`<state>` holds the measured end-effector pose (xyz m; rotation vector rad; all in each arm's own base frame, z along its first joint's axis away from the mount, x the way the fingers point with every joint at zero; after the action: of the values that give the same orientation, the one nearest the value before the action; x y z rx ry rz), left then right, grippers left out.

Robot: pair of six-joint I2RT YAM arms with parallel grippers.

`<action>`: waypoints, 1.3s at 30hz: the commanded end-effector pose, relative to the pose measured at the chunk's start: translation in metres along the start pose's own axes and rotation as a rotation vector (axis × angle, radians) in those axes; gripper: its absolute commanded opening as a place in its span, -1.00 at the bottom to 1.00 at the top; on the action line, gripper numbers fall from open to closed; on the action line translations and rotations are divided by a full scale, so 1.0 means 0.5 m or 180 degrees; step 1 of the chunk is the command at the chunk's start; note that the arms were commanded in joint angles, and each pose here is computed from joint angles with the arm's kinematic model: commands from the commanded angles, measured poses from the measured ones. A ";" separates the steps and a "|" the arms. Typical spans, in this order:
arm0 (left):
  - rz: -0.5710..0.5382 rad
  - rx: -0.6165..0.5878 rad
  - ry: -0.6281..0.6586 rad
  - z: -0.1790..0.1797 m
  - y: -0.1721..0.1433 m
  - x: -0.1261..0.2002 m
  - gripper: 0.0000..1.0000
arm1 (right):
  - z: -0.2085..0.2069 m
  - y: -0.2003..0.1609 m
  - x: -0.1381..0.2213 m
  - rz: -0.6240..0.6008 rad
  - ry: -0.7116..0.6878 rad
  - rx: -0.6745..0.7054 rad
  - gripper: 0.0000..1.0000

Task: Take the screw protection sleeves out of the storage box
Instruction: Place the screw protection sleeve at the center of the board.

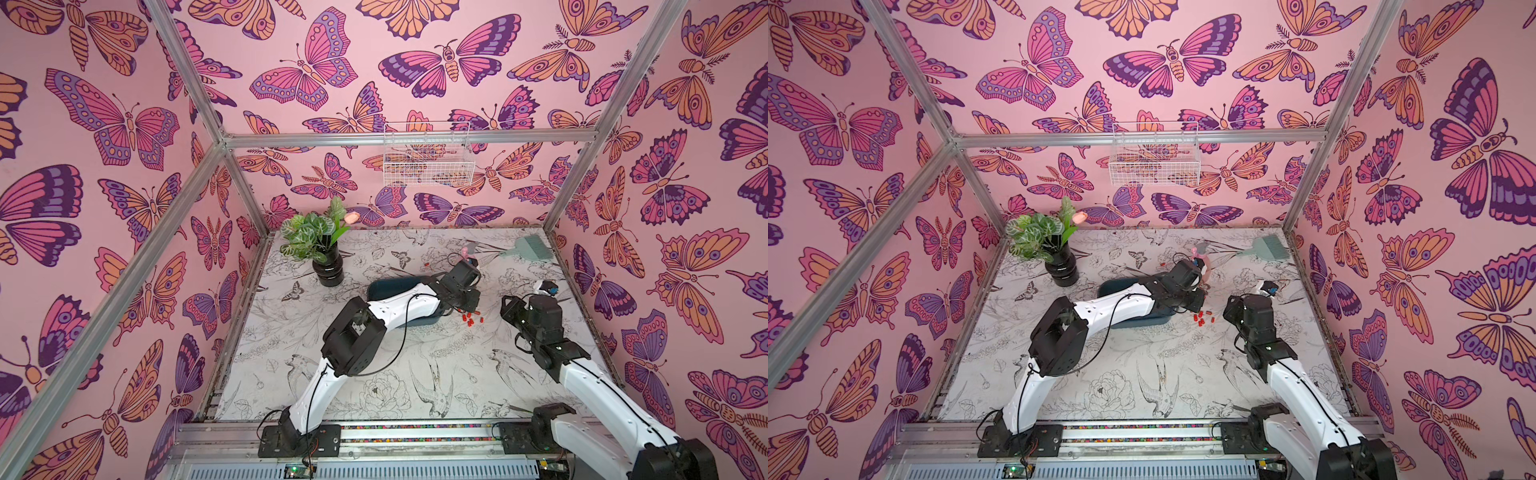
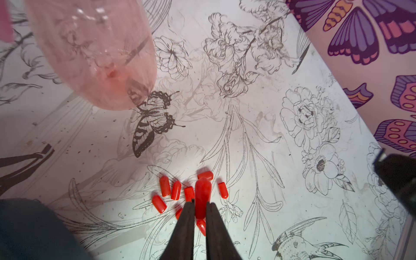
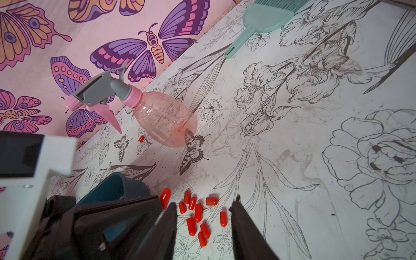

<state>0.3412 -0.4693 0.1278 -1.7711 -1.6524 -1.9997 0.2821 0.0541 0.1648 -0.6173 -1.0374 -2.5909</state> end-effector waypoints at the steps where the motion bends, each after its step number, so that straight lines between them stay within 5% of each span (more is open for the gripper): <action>1: 0.0203 -0.0054 -0.0021 -0.015 -0.020 -0.018 -0.69 | 0.002 0.004 -0.002 -0.0008 0.0059 -0.0065 -0.14; 28: 0.0645 -0.0086 0.0143 -0.005 -0.082 -0.073 -0.70 | -0.003 0.005 -0.005 0.0011 0.0078 -0.0125 -0.14; 39: 0.0641 -0.0083 0.0151 -0.007 -0.080 -0.073 -0.50 | -0.003 0.005 -0.005 0.0019 0.0082 -0.0134 -0.14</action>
<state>0.3298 -0.4759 0.0818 -1.8081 -1.4245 -1.9510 0.2833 0.0528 0.1629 -0.6035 -0.9830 -2.6052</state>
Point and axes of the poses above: each gripper's point midway between its finger pads, its own x axis back along the fingers, its own z axis along the line the jaws close on, y = z × x, the point moved 4 cm from there along x, back along the fingers, and after that the axes turned 11 degrees about -x, right-handed, at the moved point
